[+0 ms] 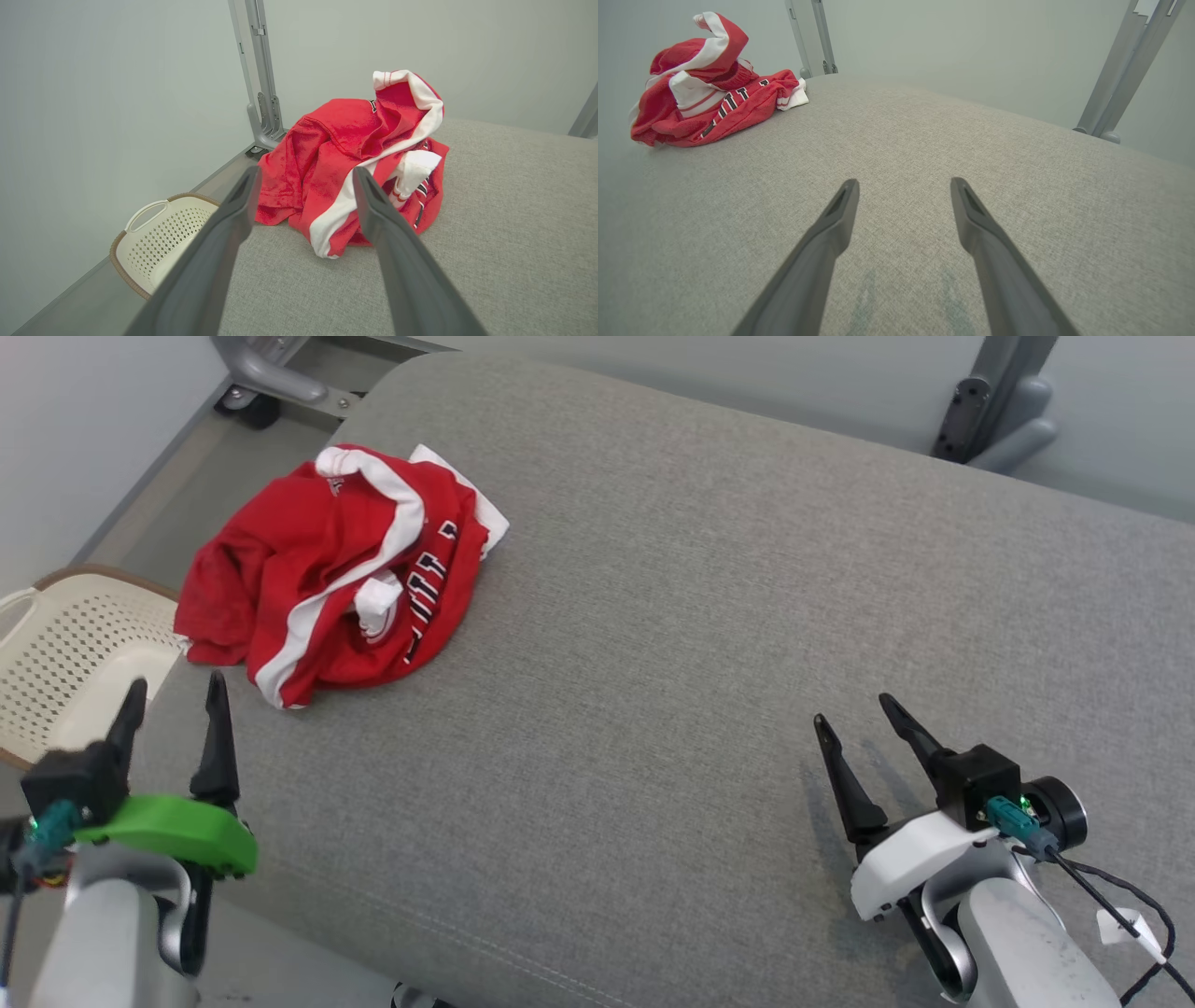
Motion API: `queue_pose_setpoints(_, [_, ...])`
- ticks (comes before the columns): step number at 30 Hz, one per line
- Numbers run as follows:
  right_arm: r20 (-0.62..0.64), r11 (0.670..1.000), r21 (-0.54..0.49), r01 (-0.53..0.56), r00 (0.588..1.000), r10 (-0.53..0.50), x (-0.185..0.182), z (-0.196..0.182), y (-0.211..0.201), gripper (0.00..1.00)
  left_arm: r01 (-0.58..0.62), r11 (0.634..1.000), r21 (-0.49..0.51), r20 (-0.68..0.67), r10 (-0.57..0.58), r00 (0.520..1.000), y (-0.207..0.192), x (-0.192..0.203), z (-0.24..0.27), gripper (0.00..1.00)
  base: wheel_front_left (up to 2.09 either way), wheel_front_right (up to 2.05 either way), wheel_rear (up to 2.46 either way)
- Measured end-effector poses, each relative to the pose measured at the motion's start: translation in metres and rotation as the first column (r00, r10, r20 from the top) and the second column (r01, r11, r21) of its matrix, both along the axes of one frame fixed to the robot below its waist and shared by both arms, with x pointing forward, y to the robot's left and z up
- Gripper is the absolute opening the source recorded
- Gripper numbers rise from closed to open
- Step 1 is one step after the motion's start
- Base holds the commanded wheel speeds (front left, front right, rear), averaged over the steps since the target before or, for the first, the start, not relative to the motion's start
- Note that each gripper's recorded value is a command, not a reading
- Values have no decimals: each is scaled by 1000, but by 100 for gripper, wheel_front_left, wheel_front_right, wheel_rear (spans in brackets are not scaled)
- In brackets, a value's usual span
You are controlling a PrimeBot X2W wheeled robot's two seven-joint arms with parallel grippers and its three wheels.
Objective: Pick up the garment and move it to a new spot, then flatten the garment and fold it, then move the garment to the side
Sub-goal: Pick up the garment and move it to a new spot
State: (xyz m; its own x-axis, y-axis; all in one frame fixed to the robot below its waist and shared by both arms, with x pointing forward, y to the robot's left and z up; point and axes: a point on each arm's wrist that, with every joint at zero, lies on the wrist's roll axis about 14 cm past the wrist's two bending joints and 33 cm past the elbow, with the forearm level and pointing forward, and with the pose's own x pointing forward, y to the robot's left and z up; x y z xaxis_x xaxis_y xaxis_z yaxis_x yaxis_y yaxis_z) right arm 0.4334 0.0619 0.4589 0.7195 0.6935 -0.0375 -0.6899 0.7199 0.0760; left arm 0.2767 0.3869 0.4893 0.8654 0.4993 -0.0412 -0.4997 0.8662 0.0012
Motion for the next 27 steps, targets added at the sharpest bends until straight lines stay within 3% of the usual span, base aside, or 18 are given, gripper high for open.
queue_pose_setpoints(6, [-33,998,-37,57,998,-59,12,-22,-29,100,153,986,62,-50,-150,987,5,62,17,100,0,0,0])
queue_pose_setpoints(11, [-69,993,-62,104,992,-108,16,-41,-52,100,218,976,-14,-172,-217,961,0,90,-17,100,0,0,0])
queue_pose_setpoints(19, [-105,986,-92,140,983,-149,21,-62,-74,100,204,978,-54,-314,-210,926,7,103,-56,100,0,0,0])
queue_pose_setpoints(25, [-109,985,-96,145,982,-155,24,-66,-78,100,181,982,-58,-329,-190,925,9,117,-63,100,0,0,0])
queue_pose_setpoints(26, [-109,984,-97,147,982,-157,24,-67,-78,100,170,984,-55,-328,-179,928,10,118,-63,44,0,0,0])
queue_pose_setpoints(27, [-110,984,-97,149,981,-159,24,-67,-79,100,163,985,-54,-325,-171,930,11,119,-63,0,0,0,0])
